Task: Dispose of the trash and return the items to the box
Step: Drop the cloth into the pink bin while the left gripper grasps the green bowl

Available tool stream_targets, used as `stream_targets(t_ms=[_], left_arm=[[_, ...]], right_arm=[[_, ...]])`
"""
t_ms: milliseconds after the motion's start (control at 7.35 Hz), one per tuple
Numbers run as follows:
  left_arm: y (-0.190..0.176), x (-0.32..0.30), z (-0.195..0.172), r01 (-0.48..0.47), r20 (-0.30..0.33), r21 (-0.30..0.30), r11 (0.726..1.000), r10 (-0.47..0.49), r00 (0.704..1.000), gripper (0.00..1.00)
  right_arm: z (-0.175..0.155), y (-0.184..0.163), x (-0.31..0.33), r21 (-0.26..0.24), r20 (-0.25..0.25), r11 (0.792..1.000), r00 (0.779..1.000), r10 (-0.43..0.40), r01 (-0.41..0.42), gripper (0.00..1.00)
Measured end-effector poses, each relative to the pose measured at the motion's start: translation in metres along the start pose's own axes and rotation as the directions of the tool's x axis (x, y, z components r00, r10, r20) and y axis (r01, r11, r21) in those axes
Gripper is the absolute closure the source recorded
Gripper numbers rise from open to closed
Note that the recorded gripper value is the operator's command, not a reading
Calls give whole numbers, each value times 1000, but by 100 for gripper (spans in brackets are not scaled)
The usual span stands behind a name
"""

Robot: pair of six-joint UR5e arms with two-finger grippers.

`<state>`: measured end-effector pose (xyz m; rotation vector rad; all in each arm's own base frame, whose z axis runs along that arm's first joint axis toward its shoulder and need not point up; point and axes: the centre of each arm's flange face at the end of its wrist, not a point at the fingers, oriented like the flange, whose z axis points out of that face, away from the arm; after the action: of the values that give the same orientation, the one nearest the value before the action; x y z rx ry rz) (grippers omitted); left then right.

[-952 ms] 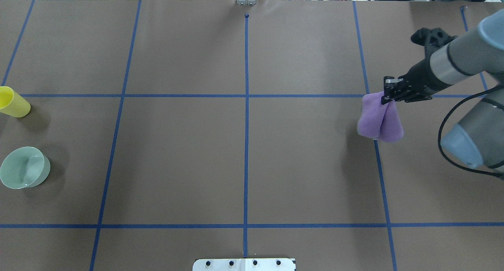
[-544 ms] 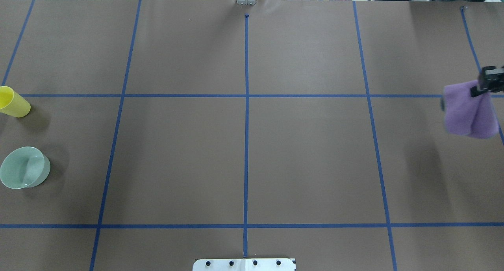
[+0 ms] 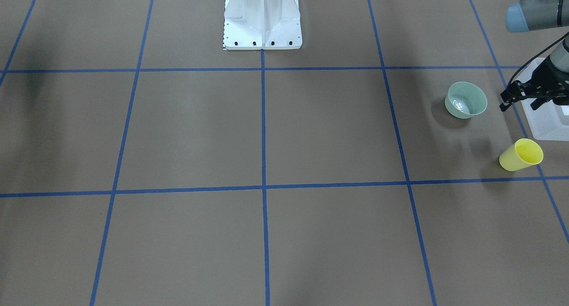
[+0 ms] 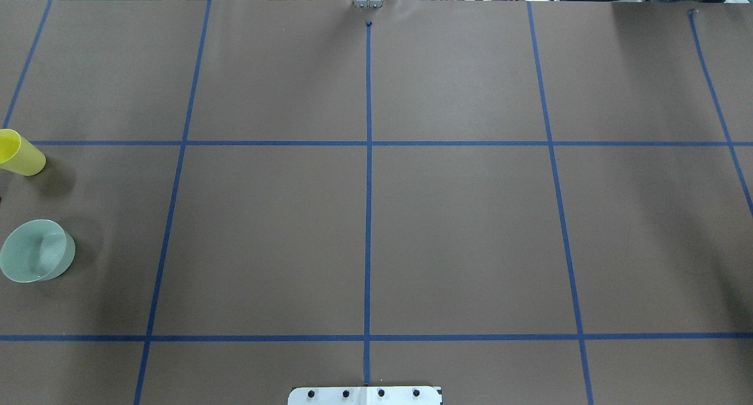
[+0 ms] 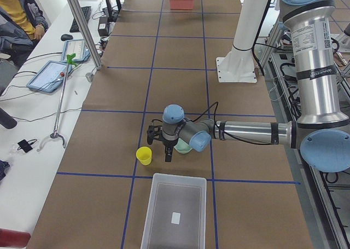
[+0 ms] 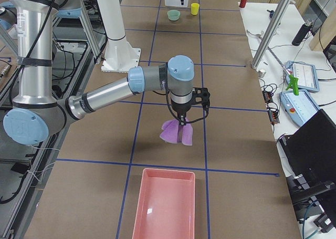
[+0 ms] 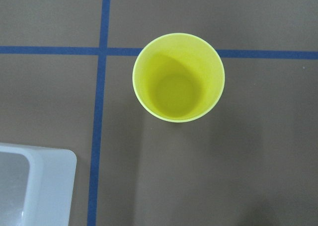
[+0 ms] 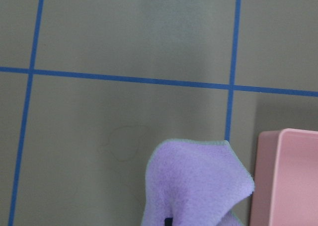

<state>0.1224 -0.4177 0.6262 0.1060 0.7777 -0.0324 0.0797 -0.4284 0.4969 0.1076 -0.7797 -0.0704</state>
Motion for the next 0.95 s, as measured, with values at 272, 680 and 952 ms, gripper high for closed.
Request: stream_targets(t_ms=[272, 680, 952], left_arm=[[15, 20, 23, -53, -12, -47, 997, 53, 999, 14], [37, 38, 51, -115, -9, -115, 987, 115, 993, 99], [43, 36, 56, -124, -4, -129, 984, 124, 992, 100]], right_arm=[[-8, 6, 21, -4, -8, 1000, 1000, -19, 19, 100], [-12, 8, 32, 2, -15, 1000, 1000, -12, 12, 100], [-24, 16, 50, 25, -34, 1000, 999, -5, 6, 100]])
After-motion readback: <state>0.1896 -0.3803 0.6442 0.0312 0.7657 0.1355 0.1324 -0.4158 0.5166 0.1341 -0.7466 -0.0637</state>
